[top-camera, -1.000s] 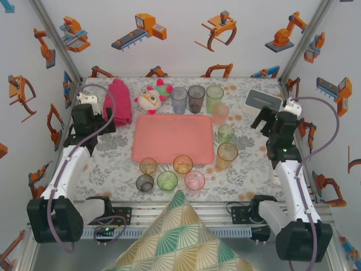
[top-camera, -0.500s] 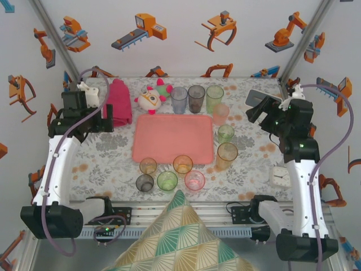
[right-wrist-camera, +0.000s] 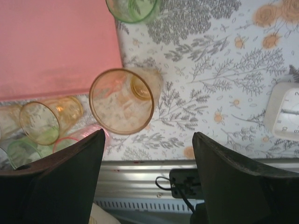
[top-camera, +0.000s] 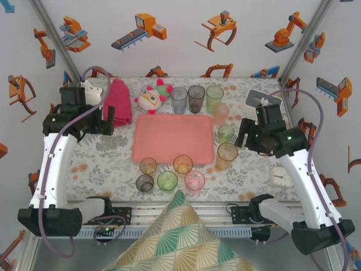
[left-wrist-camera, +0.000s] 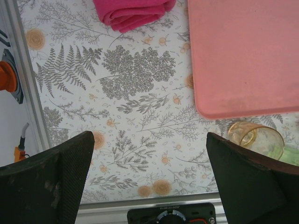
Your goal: Place the glasses into the tray
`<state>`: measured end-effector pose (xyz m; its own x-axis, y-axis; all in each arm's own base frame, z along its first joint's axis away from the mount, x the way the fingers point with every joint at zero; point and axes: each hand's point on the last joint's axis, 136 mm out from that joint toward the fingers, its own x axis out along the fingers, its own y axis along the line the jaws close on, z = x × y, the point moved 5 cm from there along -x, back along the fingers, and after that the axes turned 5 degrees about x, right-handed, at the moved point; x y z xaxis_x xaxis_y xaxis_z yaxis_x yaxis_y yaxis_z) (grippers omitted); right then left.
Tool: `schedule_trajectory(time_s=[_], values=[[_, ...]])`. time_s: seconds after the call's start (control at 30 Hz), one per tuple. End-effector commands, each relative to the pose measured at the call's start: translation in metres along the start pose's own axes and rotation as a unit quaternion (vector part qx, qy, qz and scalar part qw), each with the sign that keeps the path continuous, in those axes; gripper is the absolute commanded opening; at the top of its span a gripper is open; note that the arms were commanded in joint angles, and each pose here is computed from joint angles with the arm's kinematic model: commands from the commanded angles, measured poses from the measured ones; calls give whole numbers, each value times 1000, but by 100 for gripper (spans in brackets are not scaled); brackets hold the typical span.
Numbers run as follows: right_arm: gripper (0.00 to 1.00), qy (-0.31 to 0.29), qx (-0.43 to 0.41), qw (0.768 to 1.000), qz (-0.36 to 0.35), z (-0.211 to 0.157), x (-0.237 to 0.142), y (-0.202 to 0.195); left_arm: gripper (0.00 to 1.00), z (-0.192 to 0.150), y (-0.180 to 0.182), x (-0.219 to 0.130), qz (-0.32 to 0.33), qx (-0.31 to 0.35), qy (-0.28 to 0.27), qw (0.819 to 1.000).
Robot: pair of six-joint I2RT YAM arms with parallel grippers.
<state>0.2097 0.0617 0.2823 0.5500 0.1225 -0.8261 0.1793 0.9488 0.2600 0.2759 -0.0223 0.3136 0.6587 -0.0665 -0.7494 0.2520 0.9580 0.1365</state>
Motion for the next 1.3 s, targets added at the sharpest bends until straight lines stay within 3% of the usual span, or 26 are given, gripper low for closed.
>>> schedule_trajectory(time_s=[0.0, 0.53, 1.27], values=[[68, 29, 10, 999, -41, -20, 10, -11, 97, -3, -8, -14, -24, 11, 0, 1000], [64, 74, -31, 995, -62, -28, 54, 7, 97, -9, -17, -17, -45, 0, -2, 999], [59, 83, -36, 991, -99, -30, 96, 5, 97, -25, -27, -8, -75, -12, 23, 997]])
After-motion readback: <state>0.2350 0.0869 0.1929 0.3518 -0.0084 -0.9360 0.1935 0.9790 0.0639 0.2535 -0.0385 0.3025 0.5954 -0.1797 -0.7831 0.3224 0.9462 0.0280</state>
